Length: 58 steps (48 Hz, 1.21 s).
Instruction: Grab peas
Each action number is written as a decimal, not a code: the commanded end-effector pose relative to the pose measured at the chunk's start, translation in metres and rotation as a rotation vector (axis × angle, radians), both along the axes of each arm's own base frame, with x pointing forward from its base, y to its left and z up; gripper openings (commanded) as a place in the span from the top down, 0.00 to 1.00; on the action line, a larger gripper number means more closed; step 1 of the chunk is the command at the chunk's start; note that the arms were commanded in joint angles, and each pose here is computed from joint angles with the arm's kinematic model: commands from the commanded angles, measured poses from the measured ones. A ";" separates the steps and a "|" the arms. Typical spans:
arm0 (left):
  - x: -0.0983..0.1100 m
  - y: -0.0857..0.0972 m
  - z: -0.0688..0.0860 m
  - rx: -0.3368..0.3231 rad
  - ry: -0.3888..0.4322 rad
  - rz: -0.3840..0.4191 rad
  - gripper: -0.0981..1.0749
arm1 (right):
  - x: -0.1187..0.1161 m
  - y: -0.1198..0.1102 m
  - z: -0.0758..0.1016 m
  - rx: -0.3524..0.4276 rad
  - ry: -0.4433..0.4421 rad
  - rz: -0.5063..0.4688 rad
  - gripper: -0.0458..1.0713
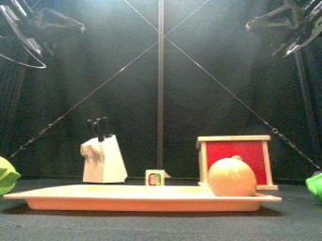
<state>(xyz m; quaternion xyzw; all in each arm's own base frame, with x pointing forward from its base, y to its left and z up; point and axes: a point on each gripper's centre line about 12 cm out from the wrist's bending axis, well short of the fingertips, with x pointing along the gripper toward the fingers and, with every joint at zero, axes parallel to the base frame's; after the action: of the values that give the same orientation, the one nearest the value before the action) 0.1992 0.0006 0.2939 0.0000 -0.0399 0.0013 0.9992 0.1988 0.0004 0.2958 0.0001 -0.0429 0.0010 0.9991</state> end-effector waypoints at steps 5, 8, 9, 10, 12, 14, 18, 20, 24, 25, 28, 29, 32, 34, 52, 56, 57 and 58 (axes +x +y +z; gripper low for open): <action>0.009 0.000 -0.010 0.005 0.040 0.001 0.93 | 0.005 -0.004 0.002 0.024 0.003 -0.020 0.92; 0.012 0.000 -0.012 0.003 0.054 0.002 0.93 | 0.006 -0.007 0.004 0.045 -0.005 -0.031 0.92; 0.013 0.000 -0.013 0.003 0.058 0.002 0.93 | 0.007 -0.008 0.005 0.058 -0.004 -0.037 0.92; 0.014 0.000 -0.013 0.004 0.061 0.002 0.93 | 0.008 -0.009 0.006 0.068 -0.006 -0.041 0.92; 0.016 0.000 -0.013 0.006 0.068 0.002 0.93 | 0.010 -0.011 0.008 0.110 -0.007 -0.050 0.92; 0.019 0.000 -0.014 0.007 0.074 0.000 0.93 | 0.012 -0.012 0.011 0.150 -0.009 -0.054 0.92; 0.021 0.000 -0.011 0.010 0.072 -0.001 0.93 | 0.017 -0.016 0.016 0.259 -0.009 -0.067 0.92; 0.022 0.000 -0.011 0.010 0.071 0.001 0.93 | 0.019 -0.017 0.018 0.320 -0.008 -0.070 0.92; 0.022 0.000 -0.008 0.007 0.064 0.000 0.93 | 0.024 -0.019 0.023 0.422 -0.009 -0.077 0.92; 0.022 0.000 -0.007 0.006 0.063 0.001 0.93 | 0.025 -0.020 0.024 0.445 -0.010 -0.080 0.92; 0.023 0.000 -0.005 0.009 0.054 0.001 0.93 | 0.029 -0.022 0.023 0.513 -0.002 -0.091 0.92; 0.023 0.000 -0.004 0.009 0.051 0.001 0.93 | 0.029 -0.024 0.022 0.533 0.000 -0.097 0.92; 0.023 0.001 -0.003 0.010 0.041 0.002 0.93 | 0.031 -0.029 0.019 0.597 0.010 -0.122 0.92; 0.023 0.002 -0.002 0.012 0.034 0.008 0.93 | 0.032 -0.033 0.016 0.645 0.021 -0.144 0.92; 0.020 0.024 -0.005 0.006 0.020 0.108 0.93 | 0.042 -0.053 -0.019 0.957 0.372 -0.289 0.91; 0.018 0.027 -0.011 0.002 0.034 0.125 0.93 | 0.049 -0.049 -0.021 0.977 0.477 -0.280 0.89; 0.018 0.028 -0.012 0.001 0.037 0.127 0.93 | 0.051 -0.049 -0.022 0.980 0.503 -0.279 0.88; 0.018 0.028 -0.014 0.000 0.040 0.128 0.93 | 0.053 -0.048 -0.021 0.986 0.533 -0.276 0.88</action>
<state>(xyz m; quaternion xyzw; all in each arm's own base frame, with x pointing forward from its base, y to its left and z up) 0.2165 0.0258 0.2776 0.0037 -0.0128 0.0590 0.9982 0.2431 -0.0499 0.2656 0.4552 0.1807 -0.1597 0.8571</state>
